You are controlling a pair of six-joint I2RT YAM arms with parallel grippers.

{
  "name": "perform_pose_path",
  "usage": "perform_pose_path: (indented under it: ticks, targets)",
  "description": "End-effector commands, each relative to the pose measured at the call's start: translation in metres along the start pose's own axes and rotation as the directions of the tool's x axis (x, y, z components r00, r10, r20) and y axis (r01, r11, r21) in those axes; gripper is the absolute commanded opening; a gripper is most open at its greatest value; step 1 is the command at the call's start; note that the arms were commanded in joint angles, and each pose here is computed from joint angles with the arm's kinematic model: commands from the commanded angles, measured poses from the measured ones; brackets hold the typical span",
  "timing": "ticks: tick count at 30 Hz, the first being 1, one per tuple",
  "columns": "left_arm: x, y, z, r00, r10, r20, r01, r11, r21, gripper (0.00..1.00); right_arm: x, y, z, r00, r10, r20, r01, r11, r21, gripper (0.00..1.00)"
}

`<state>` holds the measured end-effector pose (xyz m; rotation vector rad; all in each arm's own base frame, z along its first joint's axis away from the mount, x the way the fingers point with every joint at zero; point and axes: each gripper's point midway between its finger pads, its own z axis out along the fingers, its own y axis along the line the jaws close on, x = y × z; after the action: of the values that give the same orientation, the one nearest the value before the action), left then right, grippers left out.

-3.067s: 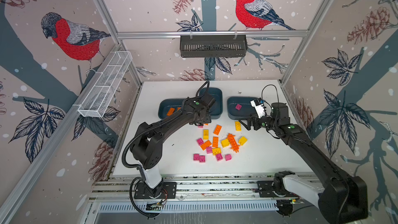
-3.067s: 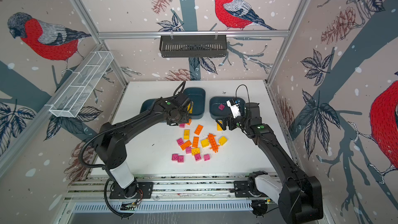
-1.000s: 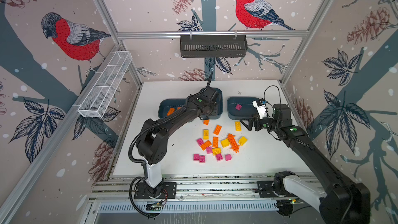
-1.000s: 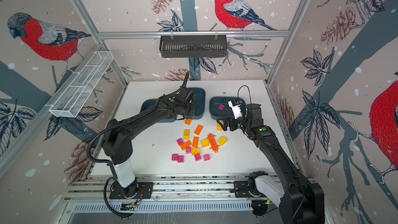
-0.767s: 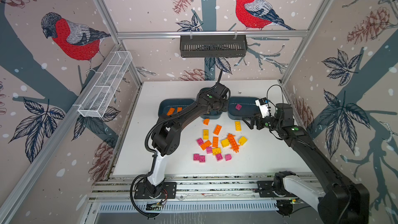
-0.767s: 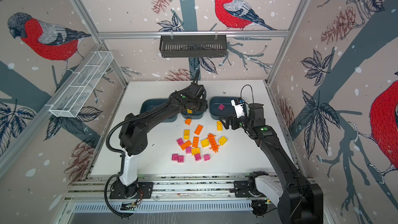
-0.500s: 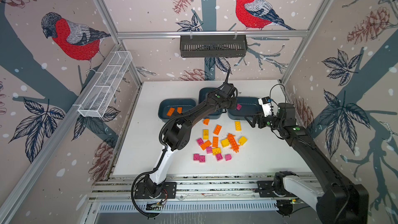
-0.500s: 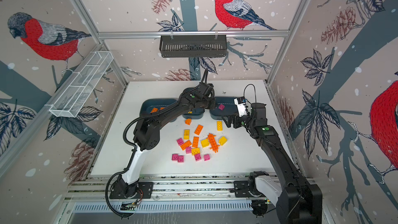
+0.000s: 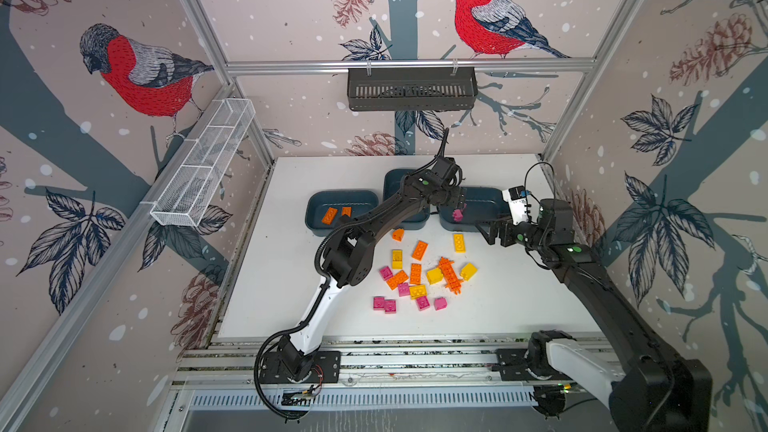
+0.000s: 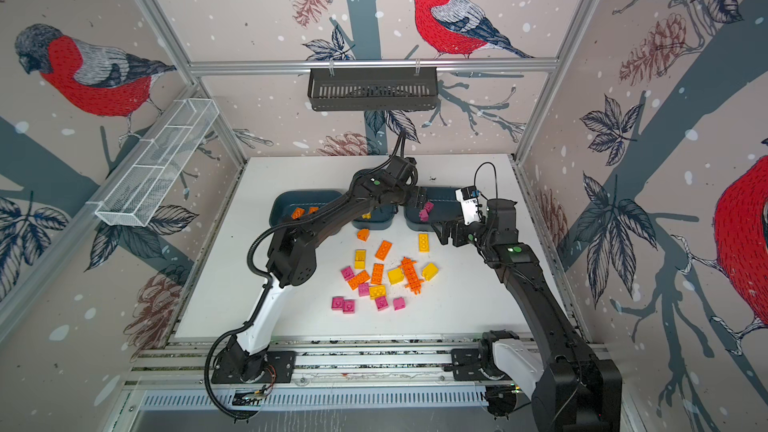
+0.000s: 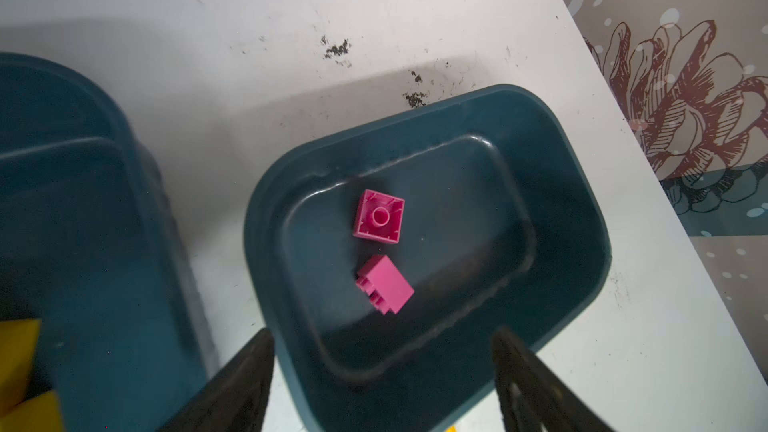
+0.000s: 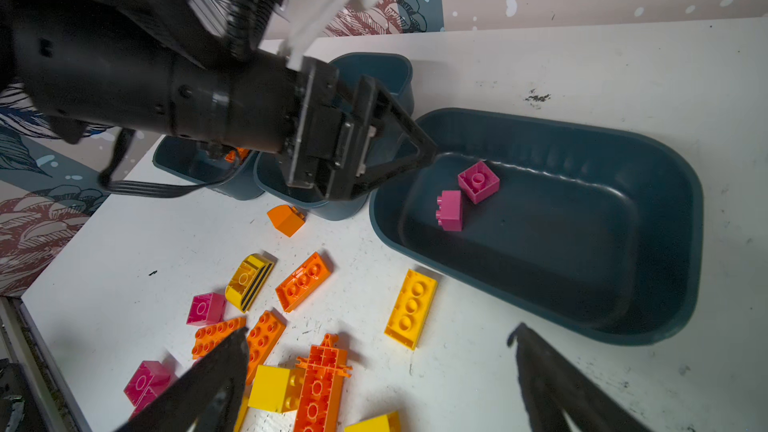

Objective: Sort the legos into containers by color
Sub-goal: 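Carry the magenta brick to the largest bin and release it, then grasp a small orange curved brick near the bins with the left gripper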

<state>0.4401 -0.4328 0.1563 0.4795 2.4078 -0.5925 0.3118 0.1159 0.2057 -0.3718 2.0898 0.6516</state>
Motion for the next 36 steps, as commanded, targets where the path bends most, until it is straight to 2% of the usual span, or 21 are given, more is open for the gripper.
perform_pose_path:
  ticks: [1, 8, 12, 19, 28, 36]
  targets:
    - [0.015, 0.014, -0.033, 0.998, 0.032, -0.048, -0.035, 0.997, -0.073, 0.82, -0.004, 0.005, 0.0, 1.0, 0.001, 0.02, 0.0, 1.0, -0.027, 1.0]
    - [0.069, 0.037, -0.091, 0.997, 0.0, -0.082, -0.009, 0.993, -0.121, 0.82, 0.0, 0.009, 0.002, 1.0, 0.008, 0.015, -0.007, 0.998, -0.059, 0.99]
    - [0.099, 0.056, -0.103, 0.997, -0.026, -0.071, 0.014, 0.987, -0.161, 0.81, 0.004, 0.01, 0.004, 1.0, 0.007, 0.008, -0.007, 0.998, -0.067, 0.99]
    - [0.147, 0.1, -0.098, 0.997, -0.023, -0.073, 0.002, 0.962, -0.274, 0.81, 0.009, 0.013, 0.006, 1.0, 0.007, -0.004, -0.007, 0.997, -0.076, 1.0]
    - [0.155, 0.137, -0.077, 1.0, -0.018, -0.009, 0.015, 0.959, -0.282, 0.81, 0.012, 0.015, 0.007, 1.0, 0.006, -0.012, -0.007, 0.997, -0.075, 0.99]
    - [0.149, 0.15, -0.053, 0.999, 0.04, 0.009, -0.036, 0.959, -0.282, 0.81, 0.015, 0.014, 0.006, 1.0, 0.006, -0.016, -0.007, 0.998, -0.066, 1.0]
